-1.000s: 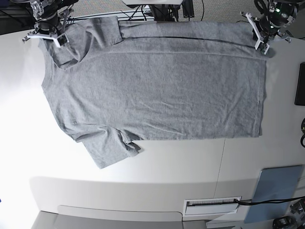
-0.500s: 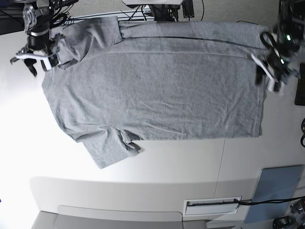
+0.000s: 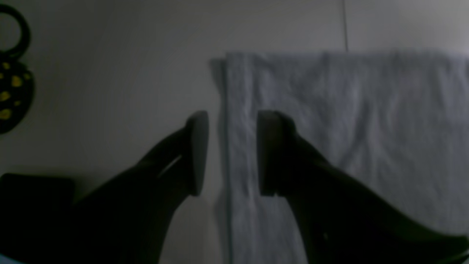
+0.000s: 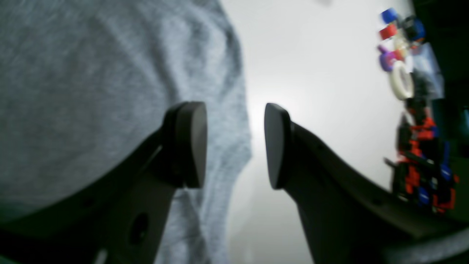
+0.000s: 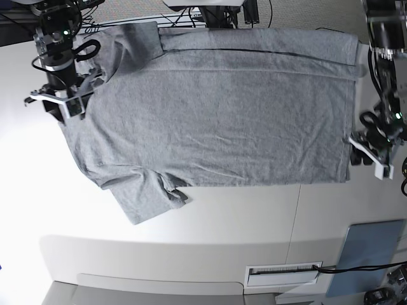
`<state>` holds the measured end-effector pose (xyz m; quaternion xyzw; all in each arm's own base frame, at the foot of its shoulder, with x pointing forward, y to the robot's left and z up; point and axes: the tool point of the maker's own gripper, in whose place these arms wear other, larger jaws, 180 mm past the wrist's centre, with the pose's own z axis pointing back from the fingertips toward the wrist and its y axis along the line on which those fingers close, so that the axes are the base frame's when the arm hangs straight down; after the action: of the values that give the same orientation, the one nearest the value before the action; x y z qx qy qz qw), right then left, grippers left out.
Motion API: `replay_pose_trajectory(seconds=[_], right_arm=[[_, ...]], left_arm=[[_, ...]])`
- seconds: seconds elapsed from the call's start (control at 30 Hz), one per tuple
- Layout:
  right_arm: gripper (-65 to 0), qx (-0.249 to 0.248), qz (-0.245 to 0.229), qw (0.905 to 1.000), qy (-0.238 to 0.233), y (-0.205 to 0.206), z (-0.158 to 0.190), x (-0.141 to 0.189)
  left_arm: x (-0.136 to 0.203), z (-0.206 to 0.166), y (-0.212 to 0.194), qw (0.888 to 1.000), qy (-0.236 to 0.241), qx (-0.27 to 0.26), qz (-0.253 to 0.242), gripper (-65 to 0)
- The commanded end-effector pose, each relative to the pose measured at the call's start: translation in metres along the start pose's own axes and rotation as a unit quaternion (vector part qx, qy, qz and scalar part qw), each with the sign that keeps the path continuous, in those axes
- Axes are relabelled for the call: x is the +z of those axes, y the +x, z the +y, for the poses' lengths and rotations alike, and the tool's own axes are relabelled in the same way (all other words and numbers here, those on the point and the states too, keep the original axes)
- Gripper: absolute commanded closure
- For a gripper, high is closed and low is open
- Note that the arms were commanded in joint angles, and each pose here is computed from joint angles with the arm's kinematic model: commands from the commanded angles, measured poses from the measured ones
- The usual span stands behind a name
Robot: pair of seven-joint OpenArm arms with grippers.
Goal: Fold the T-shirt properly
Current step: 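Move the left gripper along the shirt side to the hem corner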
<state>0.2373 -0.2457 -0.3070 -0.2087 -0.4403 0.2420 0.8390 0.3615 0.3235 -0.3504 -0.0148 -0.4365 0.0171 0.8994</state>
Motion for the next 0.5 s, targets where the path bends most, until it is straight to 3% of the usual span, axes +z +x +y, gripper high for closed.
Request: replay_pose_trajectory(seconds=[0.0,0.2,0.47], right_arm=[[-25.7,0.007,-0.02,0.9998,-0.004,0.012,-0.004,0.001],[-25.7,0.008,-0.023,0.9997,0.004,0.014,0.002,0.001],[-25.7,0.008,-0.019,0.9998,0.004,0.012,0.001,0.001]], left_arm=[[0.0,0.008,0.022,1.0,0.001,-0.003,-0.021,-23.7],[-0.026,0.032,0.029,0.999,0.01,0.052,-0.004,-23.6],[-0.059,0.001,0.032,0.998,-0.027,0.06,0.02,-23.7]])
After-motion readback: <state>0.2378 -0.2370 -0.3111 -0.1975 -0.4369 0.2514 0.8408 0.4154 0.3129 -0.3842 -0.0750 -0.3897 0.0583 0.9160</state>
